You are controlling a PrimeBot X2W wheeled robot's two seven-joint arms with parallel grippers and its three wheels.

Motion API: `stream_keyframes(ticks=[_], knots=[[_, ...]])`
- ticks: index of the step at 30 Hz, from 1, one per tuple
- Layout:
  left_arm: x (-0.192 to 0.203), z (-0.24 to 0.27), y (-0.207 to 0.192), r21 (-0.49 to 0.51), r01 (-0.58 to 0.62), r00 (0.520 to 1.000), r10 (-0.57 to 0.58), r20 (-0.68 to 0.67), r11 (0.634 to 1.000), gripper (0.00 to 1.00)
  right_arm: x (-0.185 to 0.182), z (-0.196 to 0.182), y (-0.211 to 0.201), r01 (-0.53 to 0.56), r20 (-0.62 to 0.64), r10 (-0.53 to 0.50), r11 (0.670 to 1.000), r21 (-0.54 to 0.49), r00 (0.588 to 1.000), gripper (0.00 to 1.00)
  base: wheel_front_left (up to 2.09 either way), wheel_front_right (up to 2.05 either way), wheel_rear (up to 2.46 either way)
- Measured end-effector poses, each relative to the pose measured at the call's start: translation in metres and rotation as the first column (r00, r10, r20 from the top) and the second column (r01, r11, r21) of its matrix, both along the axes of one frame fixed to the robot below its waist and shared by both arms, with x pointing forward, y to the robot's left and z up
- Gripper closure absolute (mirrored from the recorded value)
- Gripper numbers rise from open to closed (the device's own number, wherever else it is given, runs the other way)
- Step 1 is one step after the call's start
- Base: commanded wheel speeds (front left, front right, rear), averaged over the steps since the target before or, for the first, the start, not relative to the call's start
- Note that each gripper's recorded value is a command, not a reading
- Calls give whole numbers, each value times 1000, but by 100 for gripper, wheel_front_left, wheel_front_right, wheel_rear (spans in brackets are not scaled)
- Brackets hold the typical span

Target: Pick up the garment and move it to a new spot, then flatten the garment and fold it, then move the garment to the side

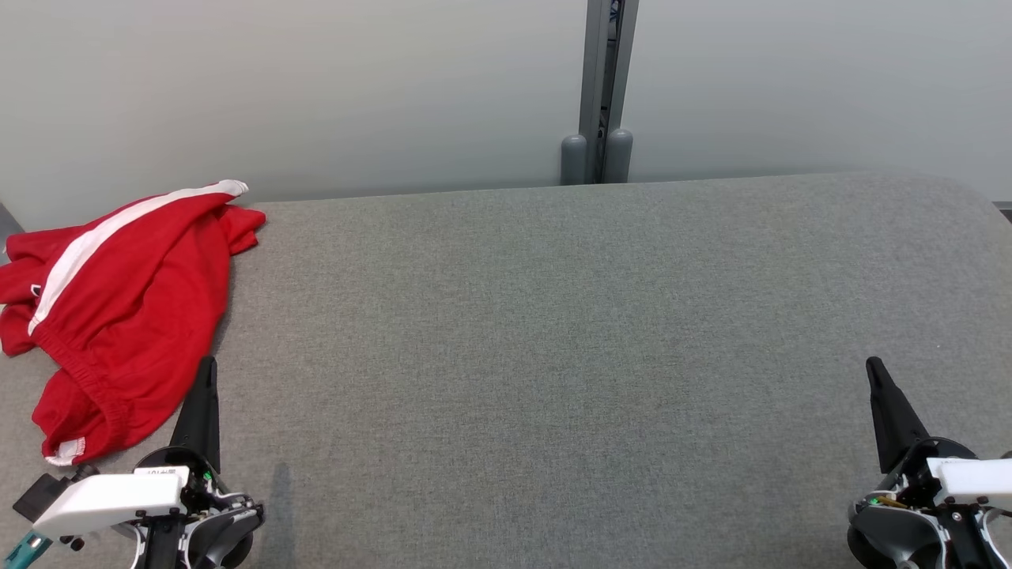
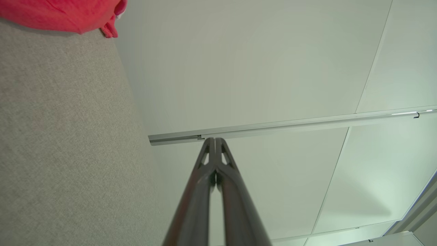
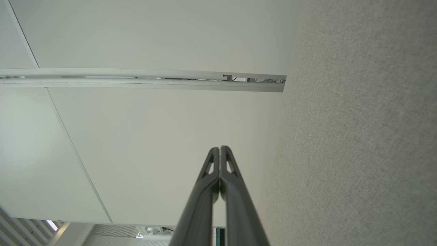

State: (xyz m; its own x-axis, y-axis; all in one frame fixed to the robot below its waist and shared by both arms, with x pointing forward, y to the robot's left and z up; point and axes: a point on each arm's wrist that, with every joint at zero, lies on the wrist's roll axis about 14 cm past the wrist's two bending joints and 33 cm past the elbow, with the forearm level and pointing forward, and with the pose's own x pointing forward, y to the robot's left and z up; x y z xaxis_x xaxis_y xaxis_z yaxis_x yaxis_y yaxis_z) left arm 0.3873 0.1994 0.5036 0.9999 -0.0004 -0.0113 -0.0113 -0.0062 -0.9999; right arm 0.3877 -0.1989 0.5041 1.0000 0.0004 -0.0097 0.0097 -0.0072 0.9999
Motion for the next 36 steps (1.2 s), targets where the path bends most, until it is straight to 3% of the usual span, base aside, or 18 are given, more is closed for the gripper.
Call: stream_keyframes(ticks=[28,29,36], knots=[[0,0,0,0,0,1000,0,-1,1000,100,0,0,0,0,0,0,1000,0,1000,100,0,0,0],[-1,-4,-1,-3,-1,1000,1,-11,1000,0,-1,-4,1,0,-11,0,1000,4,1000,0,0,0,0],[-18,-36,-9,-22,-1,994,-1,-108,1000,0,-16,-34,8,2,-102,0,1000,23,995,0,0,0,0]])
